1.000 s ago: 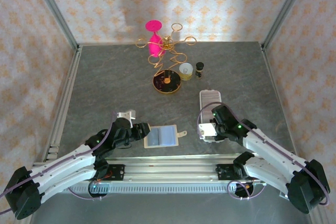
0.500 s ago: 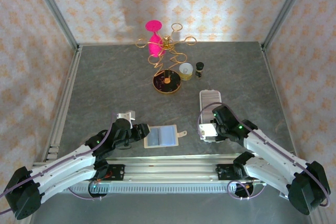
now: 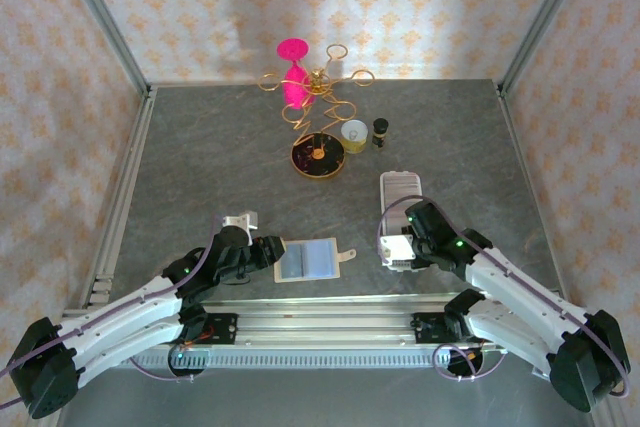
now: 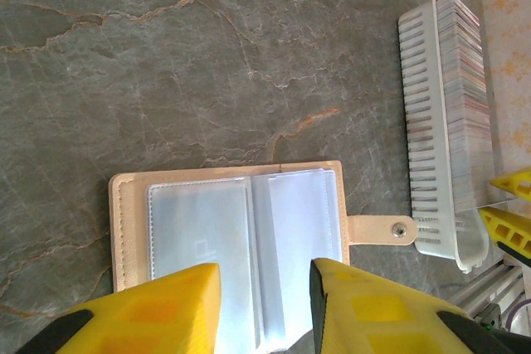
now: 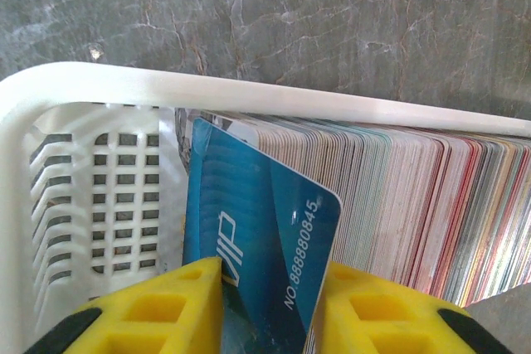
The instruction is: Put the credit cards into the card holder
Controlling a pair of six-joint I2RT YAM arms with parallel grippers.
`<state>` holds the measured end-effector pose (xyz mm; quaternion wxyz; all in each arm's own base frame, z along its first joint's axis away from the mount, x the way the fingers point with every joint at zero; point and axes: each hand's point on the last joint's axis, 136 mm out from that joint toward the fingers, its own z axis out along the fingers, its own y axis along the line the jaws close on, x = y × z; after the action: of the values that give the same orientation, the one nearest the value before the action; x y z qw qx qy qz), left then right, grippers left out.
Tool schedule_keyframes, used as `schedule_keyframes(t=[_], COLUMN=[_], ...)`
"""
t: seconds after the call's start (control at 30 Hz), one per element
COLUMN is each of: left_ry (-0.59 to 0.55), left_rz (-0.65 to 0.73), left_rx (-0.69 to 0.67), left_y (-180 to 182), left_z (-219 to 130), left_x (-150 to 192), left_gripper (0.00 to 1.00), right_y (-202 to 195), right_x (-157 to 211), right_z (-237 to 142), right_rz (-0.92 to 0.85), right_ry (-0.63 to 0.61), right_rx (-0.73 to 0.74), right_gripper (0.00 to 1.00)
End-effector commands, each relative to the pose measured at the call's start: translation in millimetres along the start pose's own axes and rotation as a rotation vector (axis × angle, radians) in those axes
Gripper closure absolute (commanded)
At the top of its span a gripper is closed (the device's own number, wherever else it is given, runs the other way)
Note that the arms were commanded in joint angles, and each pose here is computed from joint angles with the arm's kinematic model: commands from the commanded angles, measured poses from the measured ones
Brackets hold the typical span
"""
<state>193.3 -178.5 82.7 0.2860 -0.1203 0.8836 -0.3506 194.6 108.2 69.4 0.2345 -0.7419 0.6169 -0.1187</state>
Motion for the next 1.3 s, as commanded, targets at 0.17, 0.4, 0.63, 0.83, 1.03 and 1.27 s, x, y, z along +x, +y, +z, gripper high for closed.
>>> schedule_keyframes(t=[0.17, 0.4, 0.63, 0.83, 1.03, 1.27], left_ry=[0.016, 0.020, 0.024, 0.031, 0.032, 0.035], left_rz=[-0.003, -0.001, -0.002, 0.000, -0.009, -0.008], left_rx=[0.021, 0.010, 0.008, 0.009, 0.010, 0.010], left_y=[-3.1, 0.4, 1.4, 2.1, 4.4, 4.9], left_z=[2.7, 3.7, 4.1, 4.3, 3.8, 3.5], left_x=[3.8, 5.3, 6.6, 8.2, 10.0, 10.7], left_gripper=[0.68, 0.69, 0.70, 0.71, 0.71, 0.71], right_y=[-13.1, -17.4, -21.5, -20.9, -17.3, -9.1], right_x=[6.3, 5.4, 3.8, 3.5, 1.5, -6.1], right_z=[-4.6, -7.0, -11.8, -18.2, -26.5, -38.3], right_rz=[0.017, 0.030, 0.035, 0.037, 0.049, 0.107], right_ry=[0.038, 0.035, 0.031, 0.029, 0.014, -0.036], right_rx=[0.057, 0.067, 0.073, 0.061, 0.038, -0.009], right_gripper=[0.65, 0.79, 0.84, 0.87, 0.93, 1.00])
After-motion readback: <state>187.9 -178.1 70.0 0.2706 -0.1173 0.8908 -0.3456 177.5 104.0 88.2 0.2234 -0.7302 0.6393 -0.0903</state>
